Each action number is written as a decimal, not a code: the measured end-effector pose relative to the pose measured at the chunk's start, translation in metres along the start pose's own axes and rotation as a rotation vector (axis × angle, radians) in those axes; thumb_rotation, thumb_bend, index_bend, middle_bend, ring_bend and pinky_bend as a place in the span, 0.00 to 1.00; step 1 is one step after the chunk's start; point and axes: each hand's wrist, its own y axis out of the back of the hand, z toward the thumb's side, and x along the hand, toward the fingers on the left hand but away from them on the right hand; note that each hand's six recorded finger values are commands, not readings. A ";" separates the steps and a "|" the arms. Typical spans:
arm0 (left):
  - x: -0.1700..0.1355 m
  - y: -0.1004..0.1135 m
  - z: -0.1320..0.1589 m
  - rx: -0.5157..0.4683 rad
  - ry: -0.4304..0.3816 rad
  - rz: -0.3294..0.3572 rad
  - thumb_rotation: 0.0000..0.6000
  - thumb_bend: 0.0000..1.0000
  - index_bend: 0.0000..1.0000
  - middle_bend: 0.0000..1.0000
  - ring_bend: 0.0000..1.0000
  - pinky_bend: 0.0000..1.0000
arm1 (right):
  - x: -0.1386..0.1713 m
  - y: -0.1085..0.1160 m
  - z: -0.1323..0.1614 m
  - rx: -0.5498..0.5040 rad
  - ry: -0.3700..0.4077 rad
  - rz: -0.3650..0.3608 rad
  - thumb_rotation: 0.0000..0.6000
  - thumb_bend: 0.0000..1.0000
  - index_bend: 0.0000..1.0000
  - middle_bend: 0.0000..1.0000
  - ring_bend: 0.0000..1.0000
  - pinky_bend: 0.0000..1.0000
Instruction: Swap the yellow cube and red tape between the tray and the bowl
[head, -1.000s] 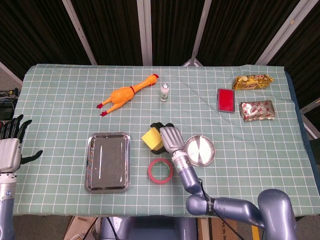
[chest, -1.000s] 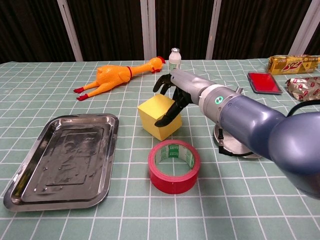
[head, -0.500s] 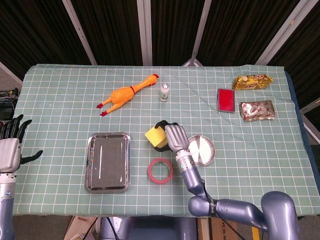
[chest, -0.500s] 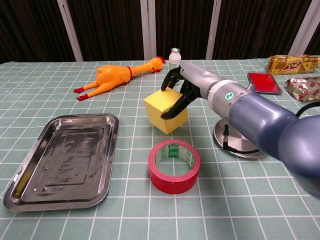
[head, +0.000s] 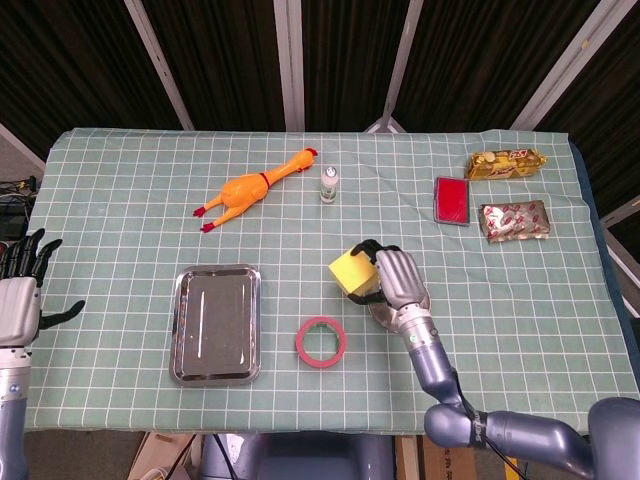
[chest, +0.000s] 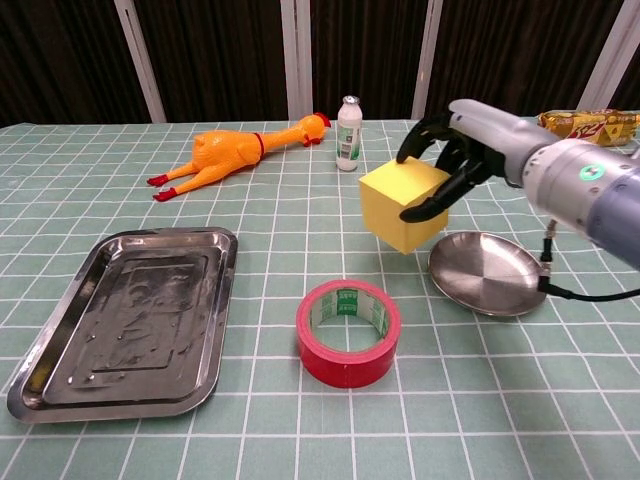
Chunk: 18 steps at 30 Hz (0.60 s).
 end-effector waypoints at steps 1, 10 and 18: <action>0.000 0.000 0.000 0.001 -0.001 0.000 1.00 0.09 0.15 0.00 0.00 0.00 | 0.004 0.003 -0.005 -0.001 0.000 0.000 1.00 0.04 0.38 0.34 0.52 0.29; -0.001 -0.001 0.003 0.007 -0.007 0.001 1.00 0.09 0.15 0.00 0.00 0.00 | 0.036 0.021 -0.036 -0.017 0.004 -0.005 1.00 0.04 0.38 0.34 0.51 0.29; -0.002 0.000 0.004 0.009 -0.010 0.005 1.00 0.09 0.15 0.00 0.00 0.00 | 0.043 0.018 -0.062 -0.028 -0.022 0.022 1.00 0.04 0.38 0.34 0.44 0.23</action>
